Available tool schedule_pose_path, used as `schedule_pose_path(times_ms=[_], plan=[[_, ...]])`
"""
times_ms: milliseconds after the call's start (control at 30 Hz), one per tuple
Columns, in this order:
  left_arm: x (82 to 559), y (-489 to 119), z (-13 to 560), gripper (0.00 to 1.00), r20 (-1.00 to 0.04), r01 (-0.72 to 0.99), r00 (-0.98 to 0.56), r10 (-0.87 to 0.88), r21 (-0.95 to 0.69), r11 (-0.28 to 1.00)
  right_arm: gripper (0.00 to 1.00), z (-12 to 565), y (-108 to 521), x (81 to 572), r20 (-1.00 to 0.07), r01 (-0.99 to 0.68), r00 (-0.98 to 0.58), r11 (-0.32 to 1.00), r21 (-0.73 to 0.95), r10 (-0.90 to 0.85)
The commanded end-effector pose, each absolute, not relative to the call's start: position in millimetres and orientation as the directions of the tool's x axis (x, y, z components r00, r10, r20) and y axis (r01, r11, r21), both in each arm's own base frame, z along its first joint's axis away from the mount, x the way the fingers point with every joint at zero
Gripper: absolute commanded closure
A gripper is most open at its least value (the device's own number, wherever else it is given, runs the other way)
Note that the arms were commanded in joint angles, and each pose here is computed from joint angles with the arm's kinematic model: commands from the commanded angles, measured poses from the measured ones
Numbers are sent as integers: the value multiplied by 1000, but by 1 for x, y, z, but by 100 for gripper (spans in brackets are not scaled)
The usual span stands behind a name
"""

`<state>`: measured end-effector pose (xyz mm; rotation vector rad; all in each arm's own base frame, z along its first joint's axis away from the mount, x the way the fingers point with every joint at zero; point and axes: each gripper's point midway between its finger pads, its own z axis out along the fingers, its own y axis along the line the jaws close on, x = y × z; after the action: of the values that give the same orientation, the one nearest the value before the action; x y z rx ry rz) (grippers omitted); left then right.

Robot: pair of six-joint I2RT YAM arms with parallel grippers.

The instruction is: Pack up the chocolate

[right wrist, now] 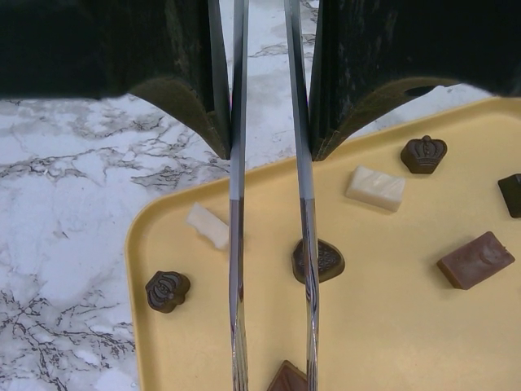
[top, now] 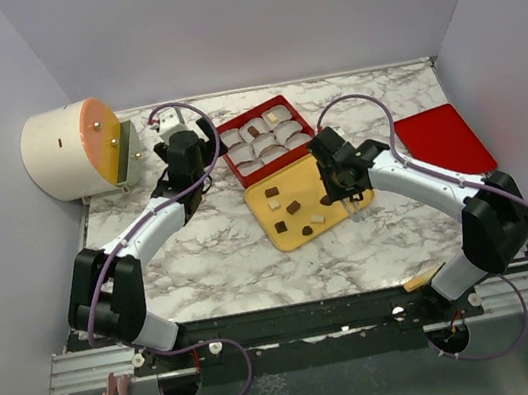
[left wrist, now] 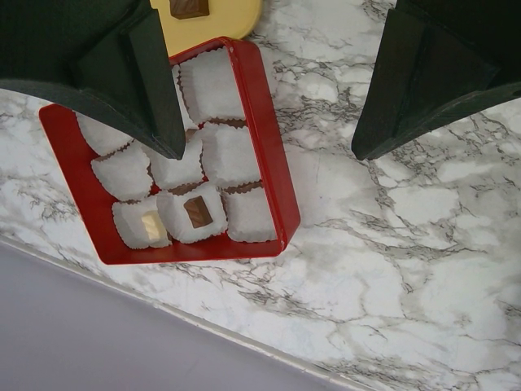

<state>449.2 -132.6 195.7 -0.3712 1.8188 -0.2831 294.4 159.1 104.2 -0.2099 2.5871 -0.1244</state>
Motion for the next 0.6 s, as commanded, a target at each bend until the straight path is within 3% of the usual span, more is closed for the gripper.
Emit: schedule_pose_path(times_ms=[0, 567], plan=[[450, -135, 191, 6, -882, -94, -257, -396, -385, 918, 57, 102, 162, 293, -505, -117, -850, 988, -104, -154], [452, -135, 186, 6, -882, -99, -266, -388, -375, 922, 54, 78, 168, 294, -466, -118, -872, 988, -98, -150]])
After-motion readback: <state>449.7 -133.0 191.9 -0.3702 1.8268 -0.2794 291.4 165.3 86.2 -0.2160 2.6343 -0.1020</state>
